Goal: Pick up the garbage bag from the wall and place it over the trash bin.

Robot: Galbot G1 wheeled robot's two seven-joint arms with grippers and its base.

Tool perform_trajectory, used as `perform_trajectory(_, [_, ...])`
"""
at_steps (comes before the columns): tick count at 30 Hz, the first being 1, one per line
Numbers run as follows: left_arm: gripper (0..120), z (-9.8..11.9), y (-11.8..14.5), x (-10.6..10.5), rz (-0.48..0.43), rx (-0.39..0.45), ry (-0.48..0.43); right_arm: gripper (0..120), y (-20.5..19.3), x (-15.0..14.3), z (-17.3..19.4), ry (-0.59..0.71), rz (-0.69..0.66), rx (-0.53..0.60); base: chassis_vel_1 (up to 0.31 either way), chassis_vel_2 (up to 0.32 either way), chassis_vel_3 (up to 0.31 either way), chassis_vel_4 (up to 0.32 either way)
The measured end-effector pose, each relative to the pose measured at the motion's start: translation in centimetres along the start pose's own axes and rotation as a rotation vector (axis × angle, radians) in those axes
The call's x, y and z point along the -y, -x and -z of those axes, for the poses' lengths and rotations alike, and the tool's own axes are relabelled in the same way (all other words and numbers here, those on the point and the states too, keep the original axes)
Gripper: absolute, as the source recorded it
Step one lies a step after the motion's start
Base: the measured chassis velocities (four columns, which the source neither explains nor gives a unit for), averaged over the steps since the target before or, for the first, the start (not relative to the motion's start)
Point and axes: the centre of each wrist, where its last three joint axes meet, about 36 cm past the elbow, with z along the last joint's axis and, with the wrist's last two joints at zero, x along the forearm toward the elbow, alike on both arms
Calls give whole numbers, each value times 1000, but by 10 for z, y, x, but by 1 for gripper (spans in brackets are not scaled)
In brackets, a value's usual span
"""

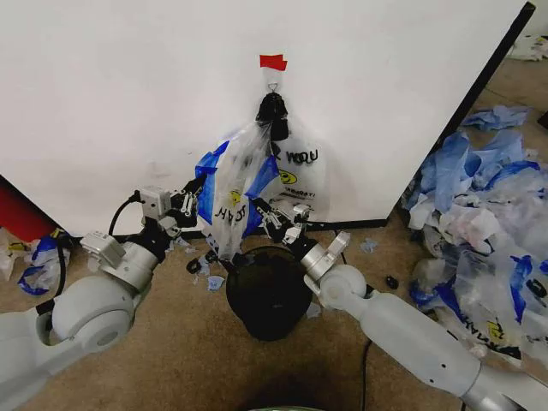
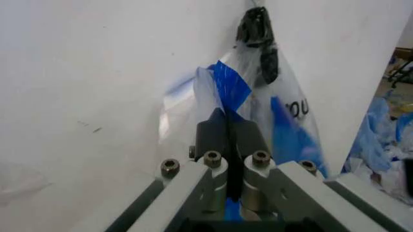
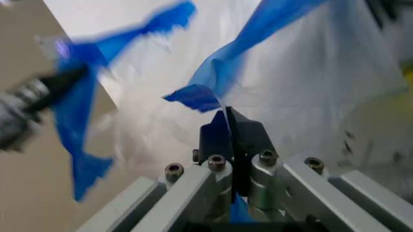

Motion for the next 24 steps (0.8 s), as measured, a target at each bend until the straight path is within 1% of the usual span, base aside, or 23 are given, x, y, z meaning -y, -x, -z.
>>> perform_trajectory(1, [0,0,0,0,0,0,0,0,0,0,0,0,0,0,0,0,0,0])
perform_trajectory(3, [0,-3,1,-3,11,-2,0,0,-5,0,13,-6,24,29,0,0,0,0])
perform_trajectory(7, [0,-7,2,-5,23,-2,-3,0,-29,2,45,-21,70,69,0,0,0,0])
perform_trajectory(8, [0,-7,2,-5,23,-2,-3,0,-29,2,45,-21,70,69,0,0,0,0])
perform_trajectory(10, [0,-8,3,-4,23,2,-8,0,-43,2,60,-27,87,81,0,0,0,0])
perform_trajectory(14, [0,-5,3,3,15,21,-30,0,-73,0,82,-42,120,84,0,0,0,0])
perform_trajectory(19, [0,-1,0,14,0,34,-57,0,-89,-3,98,-75,147,92,0,0,0,0])
perform_trajectory(24, [0,-4,0,17,8,36,-69,0,-97,-1,108,-107,150,108,0,0,0,0])
